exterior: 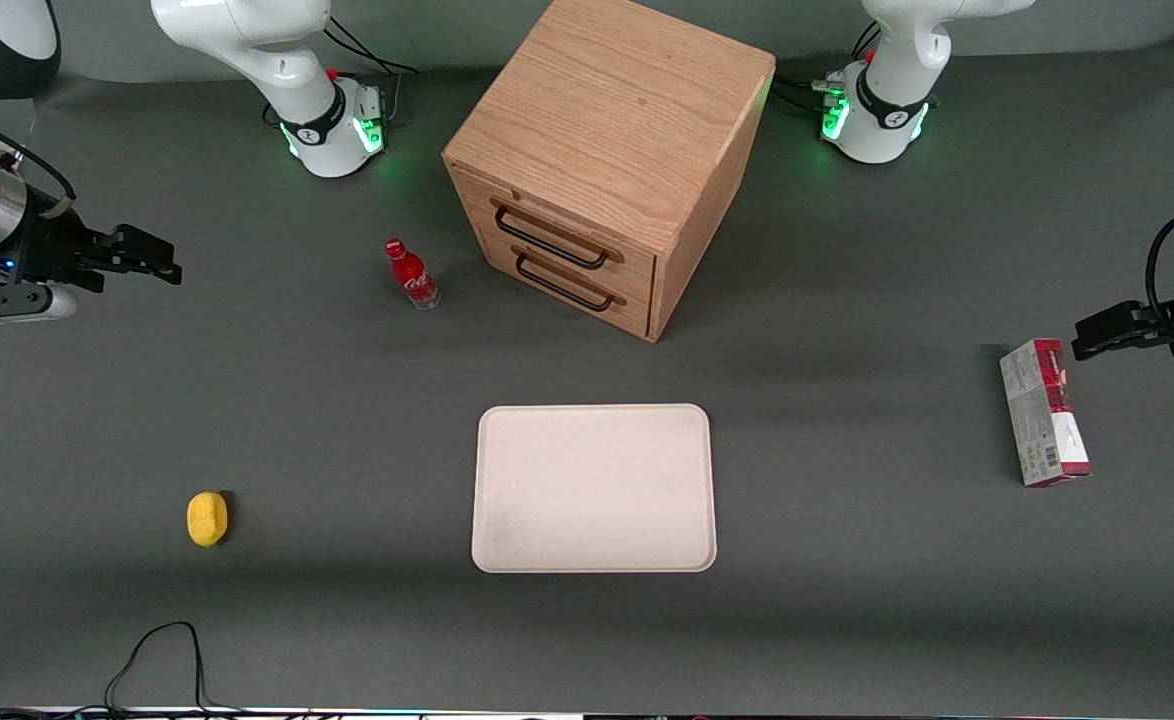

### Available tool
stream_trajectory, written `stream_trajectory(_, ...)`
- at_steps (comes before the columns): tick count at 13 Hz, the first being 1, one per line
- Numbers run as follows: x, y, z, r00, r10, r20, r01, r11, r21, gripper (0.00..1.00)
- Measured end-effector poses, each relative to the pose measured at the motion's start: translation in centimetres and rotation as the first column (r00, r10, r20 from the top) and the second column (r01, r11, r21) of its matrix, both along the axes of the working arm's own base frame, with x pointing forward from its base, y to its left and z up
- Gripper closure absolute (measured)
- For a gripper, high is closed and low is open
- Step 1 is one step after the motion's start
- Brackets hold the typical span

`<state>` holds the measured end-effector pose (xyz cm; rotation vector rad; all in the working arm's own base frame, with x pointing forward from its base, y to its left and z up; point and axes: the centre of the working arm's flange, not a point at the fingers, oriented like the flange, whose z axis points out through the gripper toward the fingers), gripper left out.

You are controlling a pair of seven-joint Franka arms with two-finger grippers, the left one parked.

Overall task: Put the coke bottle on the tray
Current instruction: 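Move the right gripper down toward the red Coca-Cola bottle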

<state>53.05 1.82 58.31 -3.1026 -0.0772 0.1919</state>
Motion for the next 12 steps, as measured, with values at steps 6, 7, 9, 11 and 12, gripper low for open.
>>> stream_trajectory(6, -2.4, 13.1, -0.5, 0.999, -0.019, -0.046, 0.018, 1.000, -0.023, 0.00)
stream_trajectory(7, -3.3, 16.3, -0.7, 0.998, -0.028, -0.057, 0.027, 0.999, -0.018, 0.00)
stream_trajectory(9, -4.6, 19.9, -1.3, 0.997, -0.021, -0.075, 0.020, 1.000, -0.022, 0.00)
stream_trajectory(11, -5.0, 20.7, -2.2, 0.995, -0.010, -0.101, 0.007, 0.999, -0.032, 0.00)
stream_trajectory(12, -5.2, 20.5, -3.1, 0.993, -0.013, -0.119, 0.008, 0.999, -0.040, 0.00)
